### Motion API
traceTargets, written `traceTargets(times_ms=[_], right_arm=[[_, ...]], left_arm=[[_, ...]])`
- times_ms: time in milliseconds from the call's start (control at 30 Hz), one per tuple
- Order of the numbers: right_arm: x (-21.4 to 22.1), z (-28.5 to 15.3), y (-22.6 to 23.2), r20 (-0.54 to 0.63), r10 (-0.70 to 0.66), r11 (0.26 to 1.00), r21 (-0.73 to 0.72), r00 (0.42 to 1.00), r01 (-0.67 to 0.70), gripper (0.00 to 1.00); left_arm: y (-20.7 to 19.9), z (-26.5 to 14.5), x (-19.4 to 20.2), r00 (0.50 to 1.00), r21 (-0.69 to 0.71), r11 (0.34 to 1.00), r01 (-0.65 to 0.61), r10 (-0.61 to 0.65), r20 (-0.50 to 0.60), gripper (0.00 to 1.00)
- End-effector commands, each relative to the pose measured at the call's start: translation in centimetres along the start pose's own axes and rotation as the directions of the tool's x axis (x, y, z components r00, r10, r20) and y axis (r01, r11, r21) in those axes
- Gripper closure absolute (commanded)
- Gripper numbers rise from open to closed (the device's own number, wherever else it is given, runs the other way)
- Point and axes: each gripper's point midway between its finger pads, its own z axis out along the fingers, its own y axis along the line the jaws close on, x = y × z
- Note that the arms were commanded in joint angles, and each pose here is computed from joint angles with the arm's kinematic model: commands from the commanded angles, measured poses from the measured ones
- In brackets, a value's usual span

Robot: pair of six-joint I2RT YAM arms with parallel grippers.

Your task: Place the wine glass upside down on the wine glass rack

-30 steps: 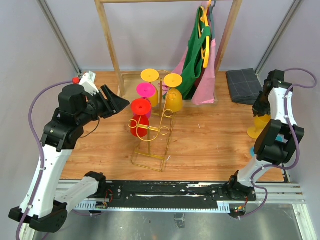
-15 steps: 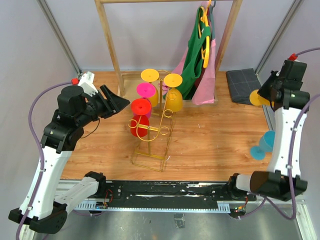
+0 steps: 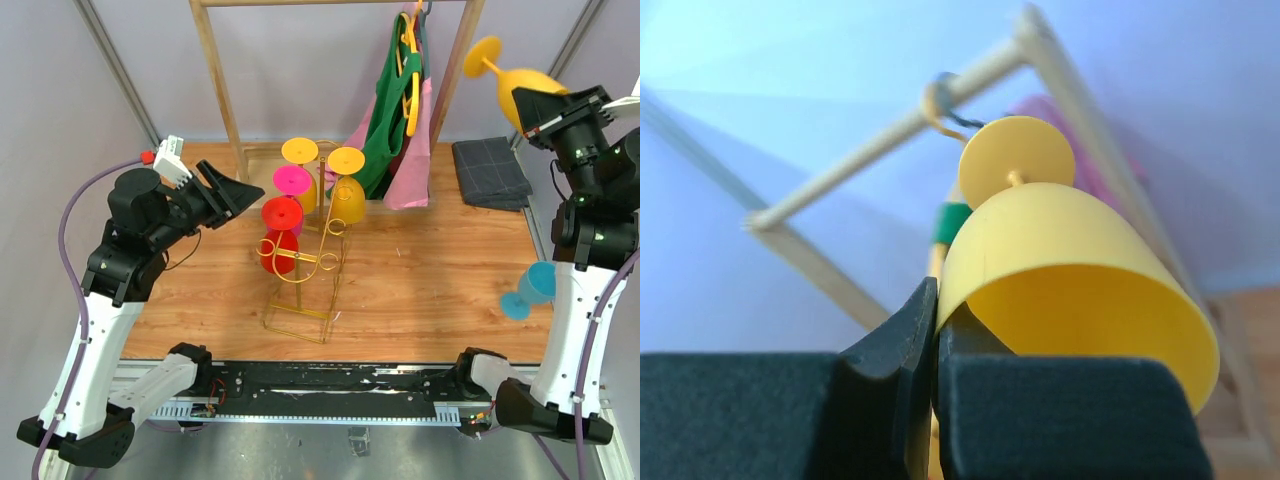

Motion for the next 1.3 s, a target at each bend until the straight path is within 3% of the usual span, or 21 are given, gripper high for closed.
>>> traceTargets(times_ms=[0,200,367,467,633,800,933,1133,1267], right_arm=[[-4.1,-2.8,11.5,0.089,0.083,0.890,-0.456,0.993,-0.034,0.99],[-4.8,-4.4,16.7,-0.014,0.226,0.645,-0.747,0.974,-0.161,0.99],[-4.7,-5.5,18.8,-0.155,0.272,0.415,-0.872,0.950,-0.261,0.99],[-4.1,-6.3,19.7,-0.210,0.253,0.310,-0.907,0.945,-0.284,0.99],[-1.2,-6.2,19.6,-0.283,0.212,0.256,-0.908,0.935,-0.333,0.99],[1.4,-6.5,19.9,-0.373,0.179,0.140,-0.906,0.910,-0.399,0.99],[4.2,-6.6,20.2,-0.419,0.120,0.130,-0.892,0.900,-0.432,0.99],[7.3,-7.6,20.8,-0.443,0.025,0.103,-0.890,0.896,-0.444,0.99],[8.3,-8.5,22.1,-0.457,-0.030,0.056,-0.889,0.889,-0.455,0.99]], left_arm=[[-3.5,-0.7,-1.4,0.999,0.143,0.990,0.022,-0.028,0.043,0.45],[-6.3,-0.3,-1.6,0.996,0.282,0.956,0.079,-0.084,0.007,0.45],[-9.1,-0.1,-1.7,0.991,0.426,0.895,0.134,-0.125,-0.049,0.44],[-11.3,-0.5,-1.8,0.984,0.541,0.823,0.177,-0.144,-0.102,0.44],[-14.3,-2.1,-1.6,0.956,0.713,0.638,0.293,-0.171,-0.240,0.44],[-15.6,-2.7,-2.0,0.944,0.767,0.551,0.328,-0.155,-0.292,0.44],[-16.5,-4.0,-2.4,0.923,0.806,0.450,0.384,-0.159,-0.351,0.44],[-17.6,-7.2,-3.6,0.883,0.853,0.228,0.469,-0.152,-0.445,0.44],[-17.6,-8.2,-3.9,0.859,0.847,0.149,0.511,-0.140,-0.493,0.44]])
